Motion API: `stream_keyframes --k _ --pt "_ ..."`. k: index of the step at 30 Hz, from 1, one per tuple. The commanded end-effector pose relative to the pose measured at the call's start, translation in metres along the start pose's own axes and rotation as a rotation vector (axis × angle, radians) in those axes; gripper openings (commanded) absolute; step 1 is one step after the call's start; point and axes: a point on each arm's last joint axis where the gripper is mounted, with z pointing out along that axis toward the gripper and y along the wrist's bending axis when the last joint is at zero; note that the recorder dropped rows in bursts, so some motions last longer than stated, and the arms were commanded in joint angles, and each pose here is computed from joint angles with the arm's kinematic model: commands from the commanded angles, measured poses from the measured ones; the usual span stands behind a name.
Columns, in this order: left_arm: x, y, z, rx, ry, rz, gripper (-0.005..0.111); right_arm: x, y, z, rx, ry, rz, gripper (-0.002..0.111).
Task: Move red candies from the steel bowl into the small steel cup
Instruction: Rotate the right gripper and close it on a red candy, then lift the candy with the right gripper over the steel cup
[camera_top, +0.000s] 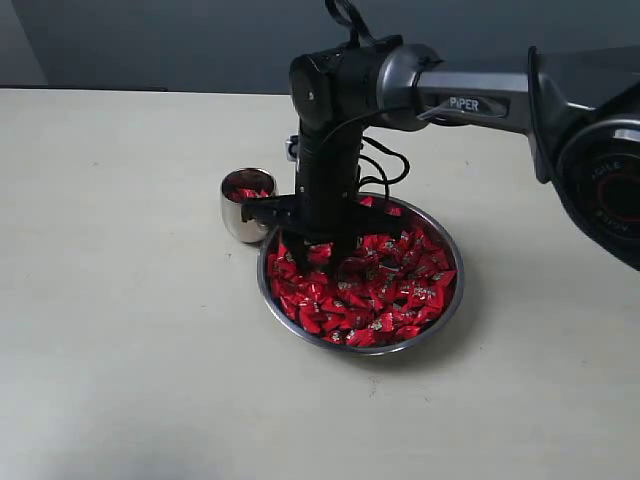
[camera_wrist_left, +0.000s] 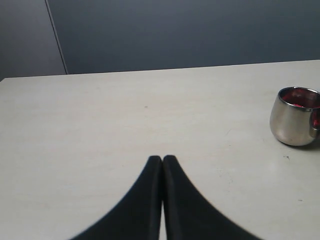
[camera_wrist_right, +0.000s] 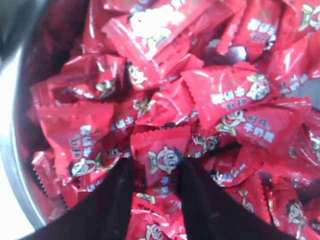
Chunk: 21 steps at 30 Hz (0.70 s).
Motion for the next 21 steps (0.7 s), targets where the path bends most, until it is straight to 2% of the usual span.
stream_keyframes --k 1,7,10,15,21 --pt "0.001 0.000 0.000 0.007 -0.003 0.000 0.000 0.000 -0.003 -0.003 0.023 0.007 0.012 0.015" --pt "0.001 0.000 0.000 0.007 -0.003 0.000 0.000 0.000 -0.003 -0.003 0.027 0.006 0.010 0.018" --pt "0.001 0.000 0.000 0.007 -0.003 0.000 0.000 -0.002 -0.005 -0.004 0.049 -0.012 -0.013 -0.001" --pt "0.001 0.000 0.000 0.007 -0.003 0.000 0.000 -0.003 -0.007 -0.004 0.067 -0.025 -0.041 -0.001" --pt "0.001 0.000 0.000 0.007 -0.003 0.000 0.000 -0.003 -0.010 -0.028 0.076 -0.095 -0.069 -0.001"
